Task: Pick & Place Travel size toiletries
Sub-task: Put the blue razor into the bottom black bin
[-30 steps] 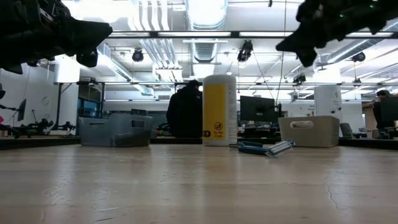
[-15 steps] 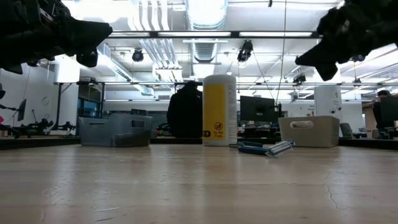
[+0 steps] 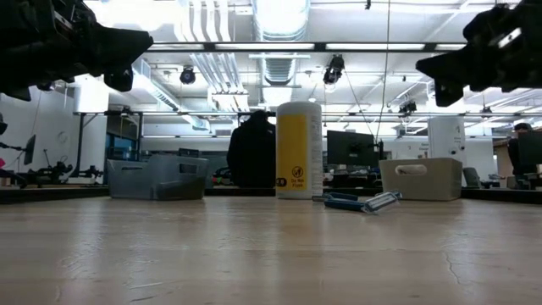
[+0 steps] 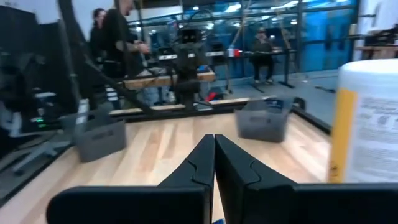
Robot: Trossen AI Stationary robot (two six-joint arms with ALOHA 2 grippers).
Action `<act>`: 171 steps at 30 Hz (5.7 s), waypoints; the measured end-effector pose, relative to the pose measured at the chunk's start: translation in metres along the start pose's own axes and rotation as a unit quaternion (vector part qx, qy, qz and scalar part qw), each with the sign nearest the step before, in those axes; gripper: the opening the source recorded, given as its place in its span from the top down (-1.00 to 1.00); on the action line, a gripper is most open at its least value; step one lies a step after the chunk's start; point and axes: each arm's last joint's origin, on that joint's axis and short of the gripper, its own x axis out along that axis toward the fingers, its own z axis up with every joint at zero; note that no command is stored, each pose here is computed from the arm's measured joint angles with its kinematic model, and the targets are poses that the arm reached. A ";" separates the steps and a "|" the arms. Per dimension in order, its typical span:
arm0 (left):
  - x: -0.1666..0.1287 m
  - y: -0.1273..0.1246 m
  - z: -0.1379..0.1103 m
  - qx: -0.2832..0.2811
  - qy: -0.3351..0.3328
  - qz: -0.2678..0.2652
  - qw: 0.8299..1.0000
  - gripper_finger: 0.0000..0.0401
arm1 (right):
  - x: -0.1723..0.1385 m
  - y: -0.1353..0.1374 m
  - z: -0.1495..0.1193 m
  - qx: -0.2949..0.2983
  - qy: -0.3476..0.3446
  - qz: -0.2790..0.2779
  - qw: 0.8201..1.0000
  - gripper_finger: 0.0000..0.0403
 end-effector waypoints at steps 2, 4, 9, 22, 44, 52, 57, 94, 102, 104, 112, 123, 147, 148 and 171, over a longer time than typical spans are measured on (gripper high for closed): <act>0.000 0.000 0.000 0.000 0.000 0.000 1.000 0.69 | -0.001 0.003 -0.003 0.004 -0.001 0.024 1.000 0.96; 0.000 0.000 0.000 0.000 0.000 0.000 1.000 0.69 | -0.001 0.006 -0.004 0.008 -0.002 0.045 0.999 0.96; 0.000 0.000 0.000 0.000 0.000 0.000 1.000 0.69 | -0.001 0.010 -0.006 0.008 0.008 0.047 0.999 0.96; 0.000 0.000 0.000 0.000 0.000 0.000 1.000 0.69 | -0.002 0.021 -0.016 -0.060 0.060 0.124 0.989 0.96; 0.000 0.001 0.003 0.003 -0.017 0.022 1.000 0.69 | -0.003 0.021 -0.020 0.003 0.091 0.122 0.988 0.96; -0.001 0.001 0.015 -0.193 -0.088 0.020 0.977 0.69 | -0.002 0.021 -0.021 0.155 0.111 0.106 0.976 0.96; -0.004 0.000 0.027 -0.273 -0.152 0.007 0.950 0.69 | -0.002 0.021 -0.021 0.139 0.109 0.108 0.978 0.96; 0.110 0.023 0.105 -0.171 0.124 0.117 0.970 0.71 | -0.001 0.012 -0.017 -0.109 0.061 -0.015 0.992 0.96; 0.181 0.040 0.107 -0.054 0.291 0.104 0.949 0.66 | -0.001 0.012 -0.018 -0.088 0.067 -0.017 0.994 0.96; 0.198 0.042 0.106 -0.026 0.321 0.075 0.944 0.61 | -0.001 0.012 -0.018 -0.087 0.067 -0.017 0.994 0.96; 0.258 0.039 0.089 0.100 0.421 -0.015 0.902 0.51 | -0.001 0.012 -0.019 -0.087 0.068 -0.017 0.994 0.96; 0.307 0.022 0.026 0.250 0.461 -0.139 0.840 0.46 | 0.000 0.012 -0.019 -0.086 0.069 -0.017 0.994 0.96; 0.325 -0.002 -0.079 0.284 0.507 -0.213 0.785 0.41 | 0.000 0.012 -0.020 -0.086 0.072 -0.017 0.993 0.96; 0.326 -0.002 -0.083 0.290 0.506 -0.214 0.783 0.42 | 0.000 0.012 -0.020 -0.086 0.072 -0.017 0.993 0.96; 0.329 0.001 -0.103 0.301 0.499 -0.215 0.783 0.42 | 0.000 0.012 -0.020 -0.086 0.075 -0.017 0.993 0.96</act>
